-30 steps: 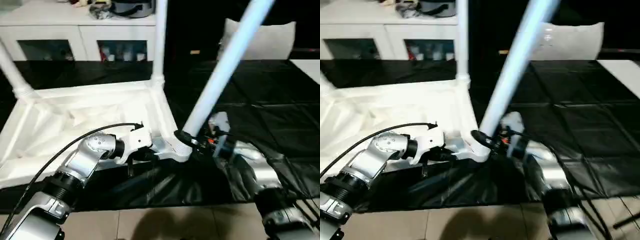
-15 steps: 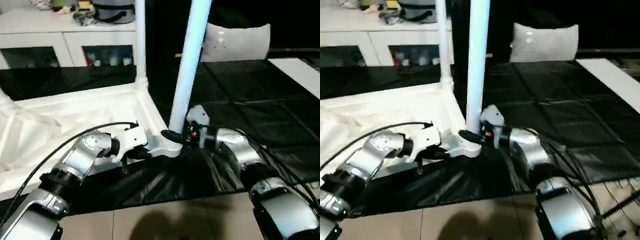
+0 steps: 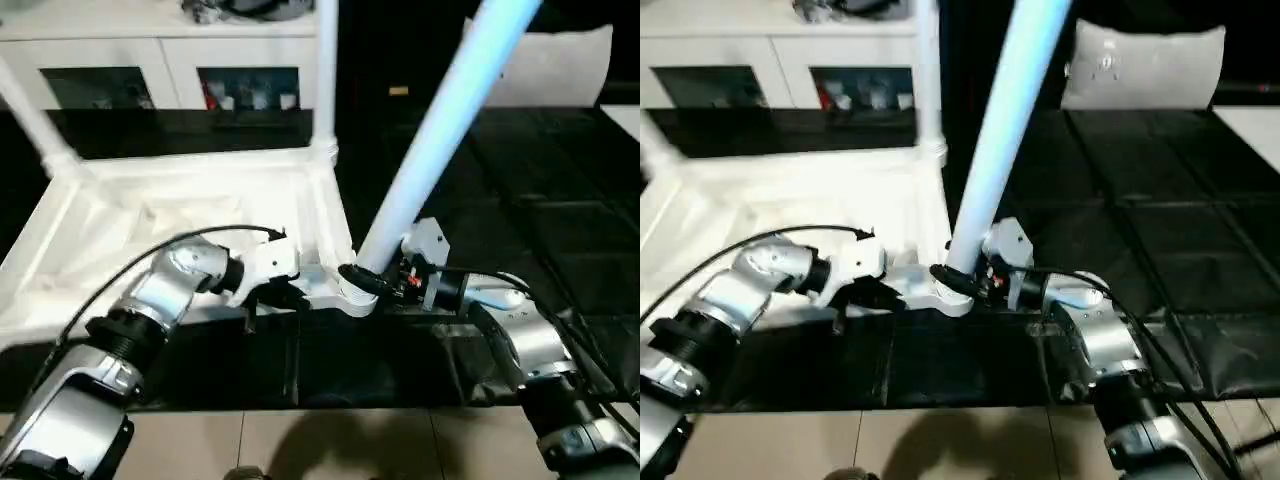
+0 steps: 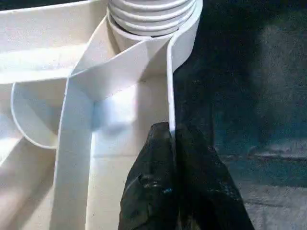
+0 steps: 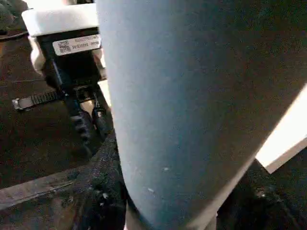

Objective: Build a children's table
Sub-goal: Insert table leg to table base

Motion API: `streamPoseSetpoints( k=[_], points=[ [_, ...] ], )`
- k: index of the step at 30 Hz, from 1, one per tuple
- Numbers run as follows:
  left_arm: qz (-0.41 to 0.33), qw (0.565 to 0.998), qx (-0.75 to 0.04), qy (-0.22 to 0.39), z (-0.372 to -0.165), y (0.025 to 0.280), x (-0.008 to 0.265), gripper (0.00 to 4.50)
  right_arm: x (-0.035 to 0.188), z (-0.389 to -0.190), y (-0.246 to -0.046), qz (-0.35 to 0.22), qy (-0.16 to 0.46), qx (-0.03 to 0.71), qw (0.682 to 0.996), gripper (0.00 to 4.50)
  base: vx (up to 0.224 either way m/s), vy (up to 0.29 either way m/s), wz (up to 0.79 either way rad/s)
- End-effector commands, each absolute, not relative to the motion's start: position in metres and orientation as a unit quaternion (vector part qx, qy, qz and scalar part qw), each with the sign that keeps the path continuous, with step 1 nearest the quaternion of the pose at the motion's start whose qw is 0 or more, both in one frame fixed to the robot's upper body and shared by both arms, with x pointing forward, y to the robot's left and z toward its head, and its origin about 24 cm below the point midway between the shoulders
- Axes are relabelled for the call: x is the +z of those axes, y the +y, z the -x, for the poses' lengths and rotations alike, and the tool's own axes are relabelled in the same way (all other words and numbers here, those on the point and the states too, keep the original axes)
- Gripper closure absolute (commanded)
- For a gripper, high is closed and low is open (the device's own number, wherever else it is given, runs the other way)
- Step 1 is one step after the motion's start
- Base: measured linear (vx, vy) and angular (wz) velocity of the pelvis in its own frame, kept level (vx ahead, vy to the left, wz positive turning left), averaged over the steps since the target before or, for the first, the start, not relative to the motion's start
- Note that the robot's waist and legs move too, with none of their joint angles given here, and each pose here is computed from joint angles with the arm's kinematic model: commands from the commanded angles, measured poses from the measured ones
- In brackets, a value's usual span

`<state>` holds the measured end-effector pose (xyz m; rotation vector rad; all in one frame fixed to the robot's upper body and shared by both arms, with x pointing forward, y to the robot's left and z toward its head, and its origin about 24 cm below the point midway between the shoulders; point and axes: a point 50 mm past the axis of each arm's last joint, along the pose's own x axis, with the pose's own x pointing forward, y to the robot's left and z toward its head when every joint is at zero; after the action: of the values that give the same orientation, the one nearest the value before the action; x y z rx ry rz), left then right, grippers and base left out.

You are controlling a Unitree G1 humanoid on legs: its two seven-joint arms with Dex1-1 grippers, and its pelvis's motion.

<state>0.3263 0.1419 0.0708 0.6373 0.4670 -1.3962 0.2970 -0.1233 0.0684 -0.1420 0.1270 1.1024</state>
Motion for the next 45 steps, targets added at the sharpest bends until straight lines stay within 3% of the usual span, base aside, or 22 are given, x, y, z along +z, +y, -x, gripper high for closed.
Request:
streamPoseSetpoints(
  k=[1,13,25,29,36,38,42,45],
  points=[
    [-0.303,0.711,-0.606,0.186,-0.335,0.150,0.089,4.50,0.028,-0.277,-0.121,0.052,0.175,0.537,0.824,2.61,0.000,0.000,0.00],
    [-0.306,0.700,-0.616,0.193,-0.335,0.151,0.085,4.50,0.037,-0.267,-0.114,0.068,0.211,0.549,0.805,2.61,0.000,0.000,0.00],
    [-0.303,0.704,-0.611,0.198,-0.333,0.154,0.083,4.50,0.033,-0.264,-0.109,0.064,0.214,0.542,0.810,2.61,0.000,0.000,0.00],
    [-0.280,0.715,-0.609,0.200,-0.328,0.155,0.079,4.50,0.029,-0.265,-0.110,0.055,0.216,0.521,0.824,2.61,0.000,0.000,0.00],
    [-0.232,0.762,-0.561,0.224,-0.308,0.145,0.070,4.50,0.022,-0.281,-0.109,0.053,0.219,0.403,0.887,2.61,0.000,0.000,0.00],
    [-0.206,0.805,-0.510,0.222,-0.302,0.138,0.074,4.50,0.022,-0.288,-0.106,0.040,0.218,0.356,0.908,2.61,0.000,0.000,0.00],
    [-0.188,0.830,-0.474,0.224,-0.294,0.131,0.081,4.50,0.023,-0.292,-0.104,0.034,0.212,0.334,0.918,2.61,0.000,0.000,0.00],
    [-0.200,0.847,-0.444,0.214,-0.282,0.110,0.089,4.50,0.025,-0.296,-0.098,0.031,0.203,0.325,0.923,2.61,0.000,0.000,0.00]
  ],
)
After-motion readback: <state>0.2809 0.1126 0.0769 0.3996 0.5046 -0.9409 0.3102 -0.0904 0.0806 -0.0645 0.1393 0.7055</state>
